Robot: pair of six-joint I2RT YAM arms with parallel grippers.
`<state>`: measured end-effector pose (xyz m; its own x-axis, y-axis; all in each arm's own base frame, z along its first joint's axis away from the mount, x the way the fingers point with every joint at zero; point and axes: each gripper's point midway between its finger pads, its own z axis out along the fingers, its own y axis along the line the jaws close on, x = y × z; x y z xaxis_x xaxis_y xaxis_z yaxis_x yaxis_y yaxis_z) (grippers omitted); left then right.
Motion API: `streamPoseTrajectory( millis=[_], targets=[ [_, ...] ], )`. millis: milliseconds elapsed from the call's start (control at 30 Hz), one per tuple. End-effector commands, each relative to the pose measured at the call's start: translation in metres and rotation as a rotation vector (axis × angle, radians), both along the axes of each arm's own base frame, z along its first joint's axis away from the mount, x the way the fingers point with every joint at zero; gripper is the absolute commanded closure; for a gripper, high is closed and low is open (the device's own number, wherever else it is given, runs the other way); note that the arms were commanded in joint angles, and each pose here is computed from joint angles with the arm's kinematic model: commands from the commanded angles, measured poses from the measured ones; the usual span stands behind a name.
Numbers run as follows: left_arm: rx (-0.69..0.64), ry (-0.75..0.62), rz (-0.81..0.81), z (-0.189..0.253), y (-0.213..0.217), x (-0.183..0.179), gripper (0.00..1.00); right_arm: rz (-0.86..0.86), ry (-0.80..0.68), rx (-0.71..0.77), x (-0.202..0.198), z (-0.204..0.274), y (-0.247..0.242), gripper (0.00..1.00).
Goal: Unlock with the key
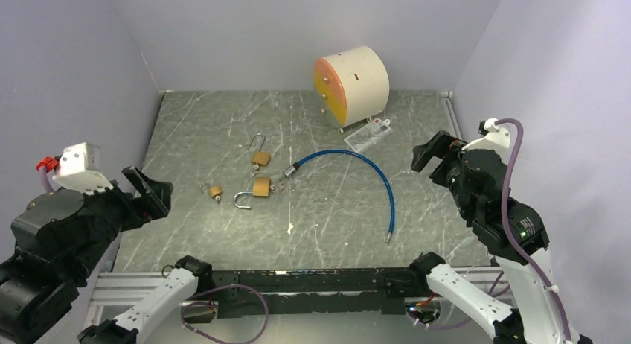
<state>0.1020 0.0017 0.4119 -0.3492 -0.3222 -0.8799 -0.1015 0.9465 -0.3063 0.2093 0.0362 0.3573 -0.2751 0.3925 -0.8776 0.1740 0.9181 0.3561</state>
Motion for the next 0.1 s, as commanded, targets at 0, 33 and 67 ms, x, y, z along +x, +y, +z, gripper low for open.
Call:
streamPoseTrajectory(
  millis=[0, 33, 67],
  targets=[
    [-0.002, 0.008, 0.017, -0.0026, 0.0049, -0.0073, 0.06, 0.012, -0.058, -0.025, 0.0023, 0.0146, -0.0019, 0.01],
    [-0.005, 0.008, 0.022, -0.003, 0.0054, -0.0078, 0.06, 0.002, -0.058, -0.028, 0.0025, 0.0135, -0.0037, 0.01],
    [-0.008, 0.009, 0.025, -0.0038, 0.006, -0.0088, 0.06, -0.005, -0.055, -0.029, 0.0027, 0.0122, -0.0047, 0.01]
  ],
)
